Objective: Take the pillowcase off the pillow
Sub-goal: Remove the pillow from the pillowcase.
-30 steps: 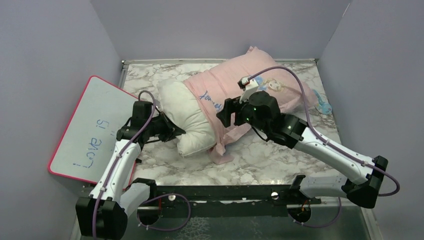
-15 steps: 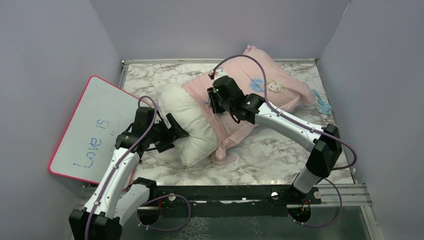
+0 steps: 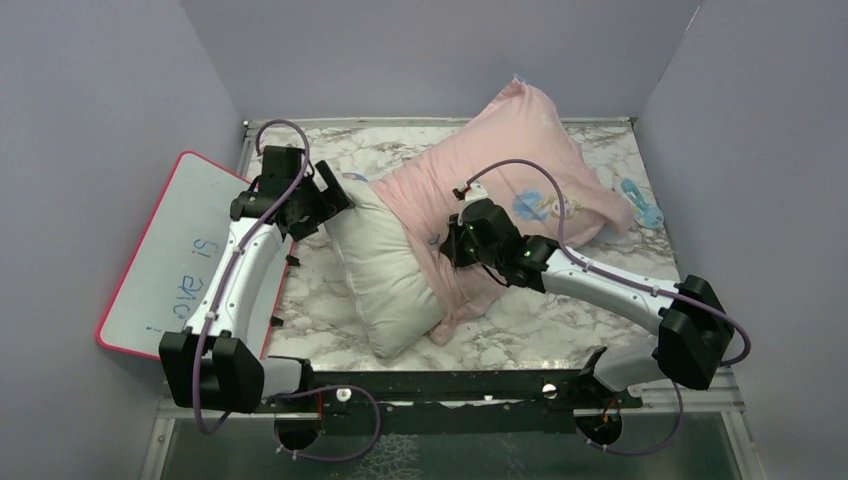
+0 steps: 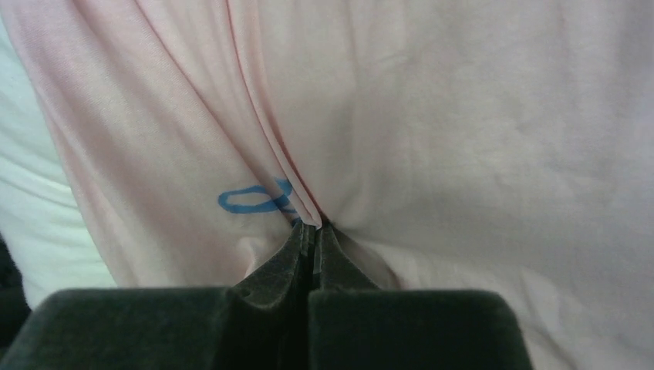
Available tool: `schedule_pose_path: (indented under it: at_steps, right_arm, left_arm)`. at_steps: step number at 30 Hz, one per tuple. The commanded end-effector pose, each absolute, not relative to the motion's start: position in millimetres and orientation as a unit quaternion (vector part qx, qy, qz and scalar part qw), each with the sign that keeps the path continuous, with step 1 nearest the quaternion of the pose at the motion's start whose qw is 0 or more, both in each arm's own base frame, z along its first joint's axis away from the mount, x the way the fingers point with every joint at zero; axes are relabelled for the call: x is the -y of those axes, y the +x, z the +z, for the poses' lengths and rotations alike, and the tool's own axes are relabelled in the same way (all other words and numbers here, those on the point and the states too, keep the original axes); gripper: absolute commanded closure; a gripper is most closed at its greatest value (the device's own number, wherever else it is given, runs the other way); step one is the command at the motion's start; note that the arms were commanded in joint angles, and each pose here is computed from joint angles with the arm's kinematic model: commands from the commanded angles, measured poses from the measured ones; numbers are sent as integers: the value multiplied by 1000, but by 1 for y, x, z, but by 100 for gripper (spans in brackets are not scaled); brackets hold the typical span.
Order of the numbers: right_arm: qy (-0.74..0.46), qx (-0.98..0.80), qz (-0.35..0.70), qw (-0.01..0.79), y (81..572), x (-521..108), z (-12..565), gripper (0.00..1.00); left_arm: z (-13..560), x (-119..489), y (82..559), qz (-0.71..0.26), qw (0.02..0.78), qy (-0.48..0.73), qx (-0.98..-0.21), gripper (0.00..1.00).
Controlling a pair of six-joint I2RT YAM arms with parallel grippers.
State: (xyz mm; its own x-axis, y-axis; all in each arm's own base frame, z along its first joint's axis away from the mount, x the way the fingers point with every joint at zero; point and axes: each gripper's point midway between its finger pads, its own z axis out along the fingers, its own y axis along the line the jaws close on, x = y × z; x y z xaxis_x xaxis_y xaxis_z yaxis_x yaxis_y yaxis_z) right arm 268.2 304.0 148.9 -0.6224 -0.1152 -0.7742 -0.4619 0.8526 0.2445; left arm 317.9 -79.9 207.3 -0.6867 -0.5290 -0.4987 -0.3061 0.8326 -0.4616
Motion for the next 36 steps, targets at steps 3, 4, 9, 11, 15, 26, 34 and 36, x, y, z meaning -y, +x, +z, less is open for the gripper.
schedule_pose_path:
  at_steps: [3, 4, 9, 11, 15, 26, 34, 36]
  right_arm:
    - [-167, -936, 178, 255, 216, -278, 73, 99]
    - [-171, -934, 179, 259, 218, -280, 77, 99]
    - [-193, -911, 201, 305, 231, -290, 119, 97]
    - [-204, -893, 220, 336, 238, -299, 152, 89]
    - [-255, -844, 252, 399, 252, -318, 226, 62]
    - [-267, -811, 178, 490, 349, -367, 309, 20]
    - [-342, -854, 129, 369, 365, -386, 231, 26]
    - [-344, -866, 108, 346, 360, -374, 208, 34]
  left_arm:
    - [214, 91, 365, -256, 371, -173, -876, 4]
    - [215, 104, 364, -289, 362, -156, -872, 9]
    - [226, 134, 347, -383, 363, -107, -843, 67]
    - [221, 133, 334, -381, 362, -106, -844, 97]
    - [214, 137, 300, -393, 353, -90, -844, 100]
    - [236, 162, 243, -387, 393, -5, -834, 100]
    - [243, 162, 219, -381, 401, 9, -833, 100]
    - [242, 161, 217, -376, 399, 10, -836, 100]
